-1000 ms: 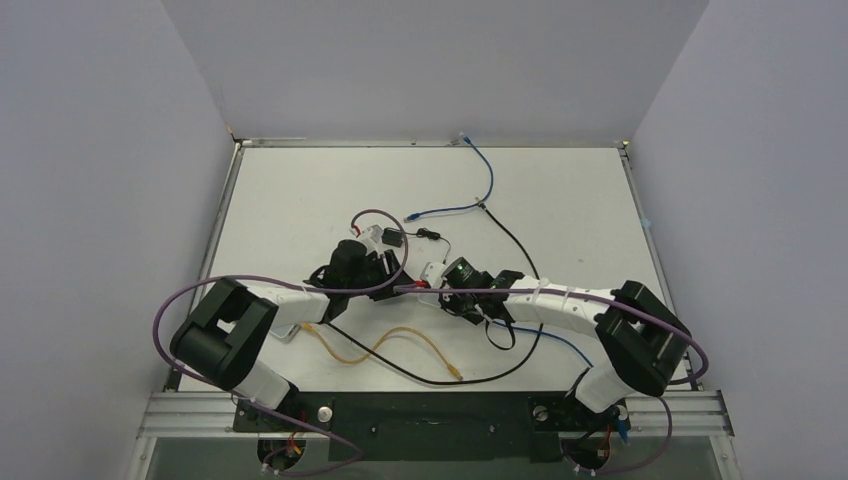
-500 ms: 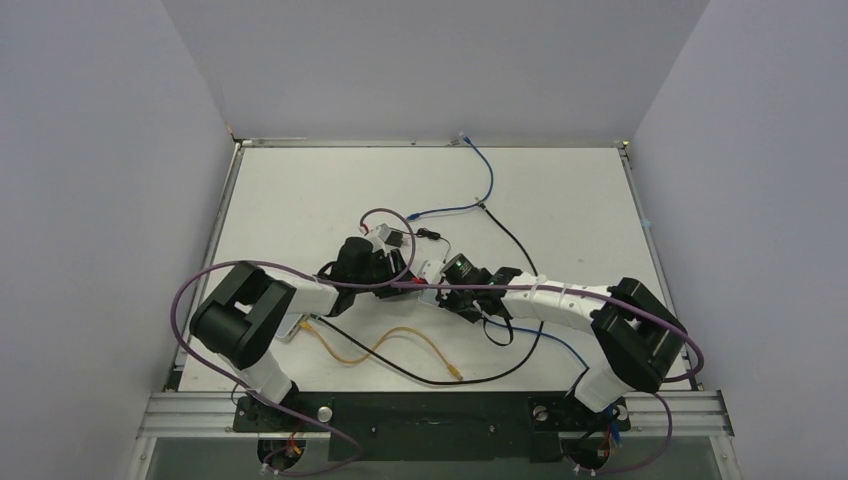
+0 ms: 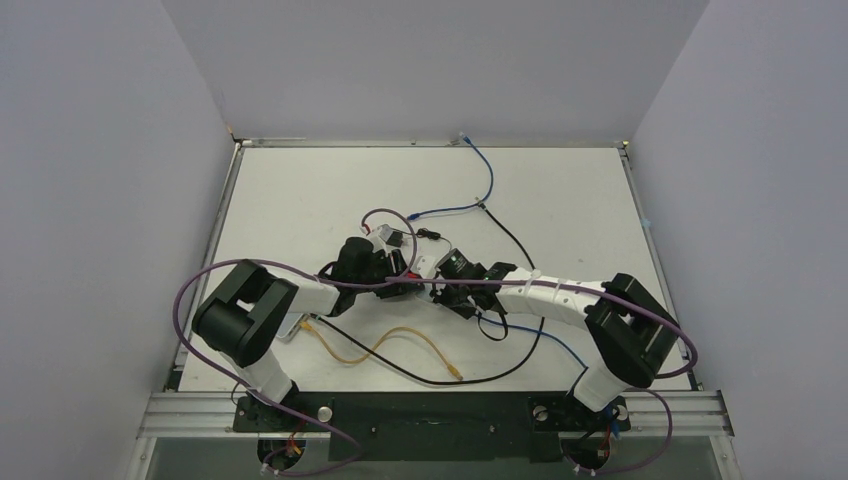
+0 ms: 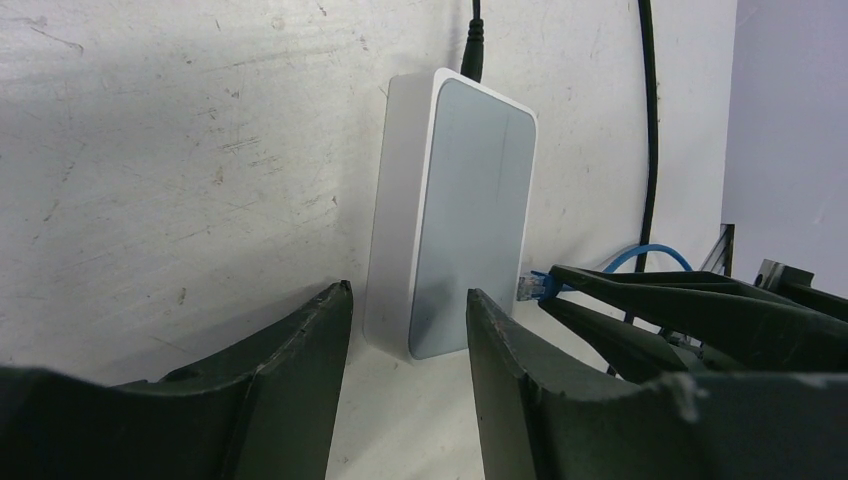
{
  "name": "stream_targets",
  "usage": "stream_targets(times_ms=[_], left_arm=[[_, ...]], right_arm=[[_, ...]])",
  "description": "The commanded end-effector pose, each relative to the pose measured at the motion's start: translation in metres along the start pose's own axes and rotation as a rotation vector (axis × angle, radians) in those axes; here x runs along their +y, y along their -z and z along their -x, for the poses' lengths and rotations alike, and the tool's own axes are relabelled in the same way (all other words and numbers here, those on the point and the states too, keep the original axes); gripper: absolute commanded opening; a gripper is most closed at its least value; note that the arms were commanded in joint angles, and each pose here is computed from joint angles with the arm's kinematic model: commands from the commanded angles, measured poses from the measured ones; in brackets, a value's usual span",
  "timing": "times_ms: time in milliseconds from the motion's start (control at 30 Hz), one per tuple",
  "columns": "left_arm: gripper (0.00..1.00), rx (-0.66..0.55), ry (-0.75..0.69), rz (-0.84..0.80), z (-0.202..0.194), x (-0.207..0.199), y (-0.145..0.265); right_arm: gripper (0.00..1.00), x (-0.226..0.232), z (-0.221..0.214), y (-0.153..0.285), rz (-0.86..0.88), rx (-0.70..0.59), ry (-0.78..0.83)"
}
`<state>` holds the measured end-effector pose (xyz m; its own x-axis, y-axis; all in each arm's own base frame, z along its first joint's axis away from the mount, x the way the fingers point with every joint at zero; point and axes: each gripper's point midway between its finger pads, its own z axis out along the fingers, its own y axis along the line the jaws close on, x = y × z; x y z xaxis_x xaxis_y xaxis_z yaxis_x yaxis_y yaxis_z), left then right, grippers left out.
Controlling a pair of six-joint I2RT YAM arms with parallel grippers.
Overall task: Insert the plug into the switch port
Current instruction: Insert the connector into the switch port.
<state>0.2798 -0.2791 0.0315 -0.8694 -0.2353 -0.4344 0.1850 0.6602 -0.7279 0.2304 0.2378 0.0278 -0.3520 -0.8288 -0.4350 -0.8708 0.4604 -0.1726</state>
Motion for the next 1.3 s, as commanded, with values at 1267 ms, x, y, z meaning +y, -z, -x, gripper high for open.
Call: stream_targets(times_ms=[1267], left_arm=[[0.41,-0.004,-0.024,-0.062,0.0,-0.006,-0.005]], right_arm=[[0.0,-0.002,0.019,0.02,-0.073,0.004,-0.178]])
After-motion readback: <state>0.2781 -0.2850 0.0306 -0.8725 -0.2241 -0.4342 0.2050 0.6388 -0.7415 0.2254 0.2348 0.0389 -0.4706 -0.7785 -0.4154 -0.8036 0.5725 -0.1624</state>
